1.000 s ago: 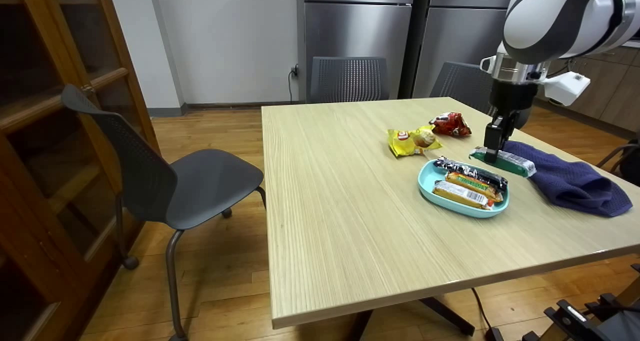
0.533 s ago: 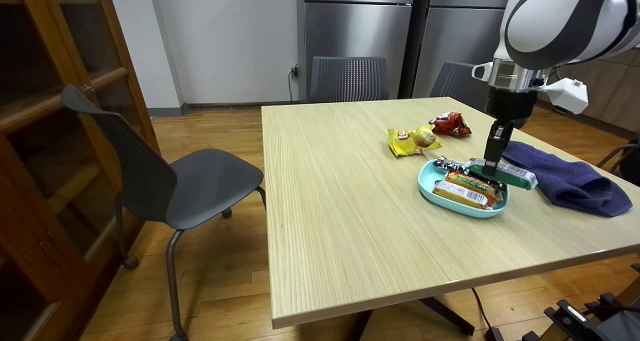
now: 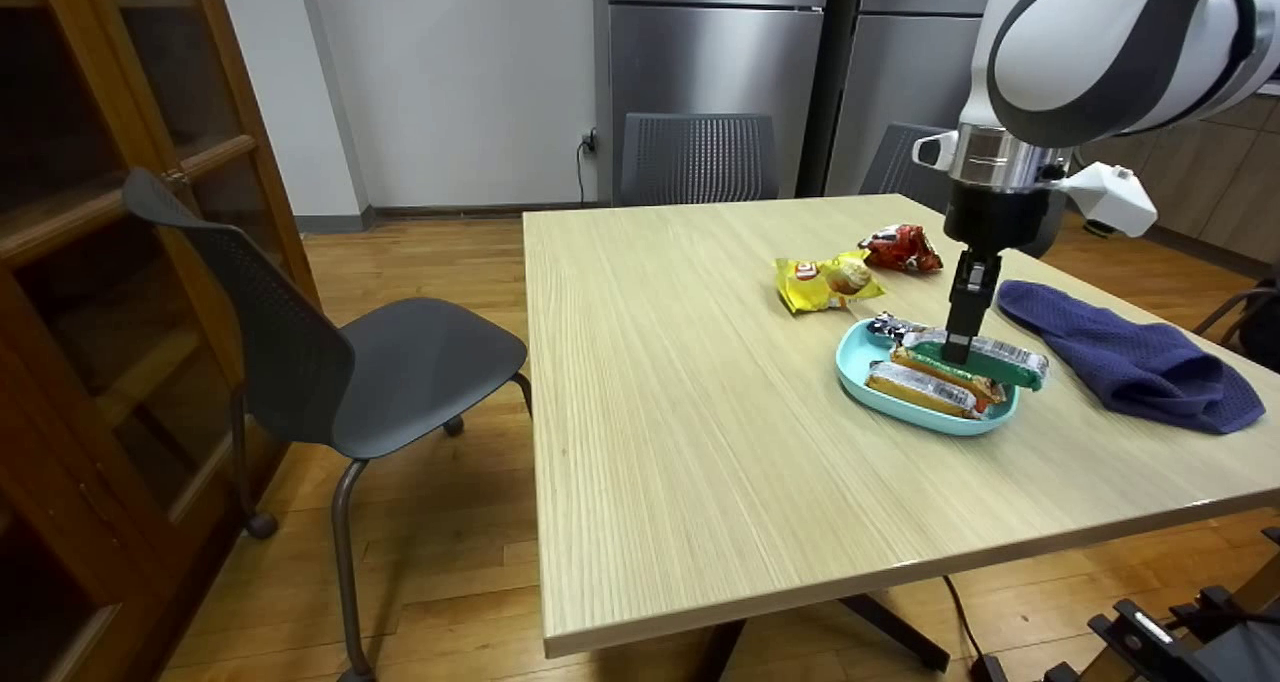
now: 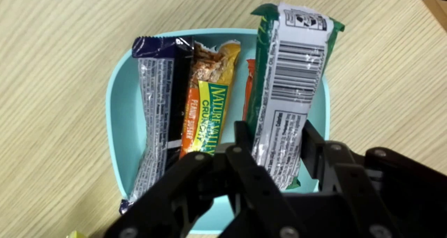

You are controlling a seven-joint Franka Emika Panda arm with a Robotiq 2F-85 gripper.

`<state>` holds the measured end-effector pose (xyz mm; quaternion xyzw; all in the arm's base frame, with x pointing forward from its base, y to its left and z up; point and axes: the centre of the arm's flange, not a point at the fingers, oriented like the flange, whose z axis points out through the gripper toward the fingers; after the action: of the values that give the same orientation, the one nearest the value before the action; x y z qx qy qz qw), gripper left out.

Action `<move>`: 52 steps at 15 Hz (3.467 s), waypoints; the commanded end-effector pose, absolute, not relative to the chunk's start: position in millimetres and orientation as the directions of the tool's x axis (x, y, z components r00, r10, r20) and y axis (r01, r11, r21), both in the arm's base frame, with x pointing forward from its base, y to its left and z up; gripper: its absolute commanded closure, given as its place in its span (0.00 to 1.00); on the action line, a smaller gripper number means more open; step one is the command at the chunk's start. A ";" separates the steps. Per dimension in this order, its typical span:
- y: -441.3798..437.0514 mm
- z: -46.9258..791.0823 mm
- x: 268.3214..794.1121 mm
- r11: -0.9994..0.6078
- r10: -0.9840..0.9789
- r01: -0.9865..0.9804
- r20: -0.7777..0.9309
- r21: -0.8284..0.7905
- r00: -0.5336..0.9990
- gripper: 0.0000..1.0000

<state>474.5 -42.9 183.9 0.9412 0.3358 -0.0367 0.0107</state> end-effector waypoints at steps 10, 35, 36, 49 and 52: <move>-33.2 178.1 500.6 -0.710 0.703 0.704 -0.037 0.004 0.710 0.86; -111.5 217.0 509.4 -0.882 0.471 0.470 -0.028 -0.026 0.882 0.00; -121.0 221.3 508.8 -0.891 0.454 0.454 -0.031 -0.023 0.890 0.00; -247.1 217.7 478.7 -1.000 -0.009 -0.010 -0.049 -0.019 0.999 0.00; -266.5 203.9 472.2 -0.988 -0.138 -0.142 -0.069 -0.055 0.988 0.00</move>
<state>468.0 -249.8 213.1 0.9996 -0.0089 -0.0257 -0.0087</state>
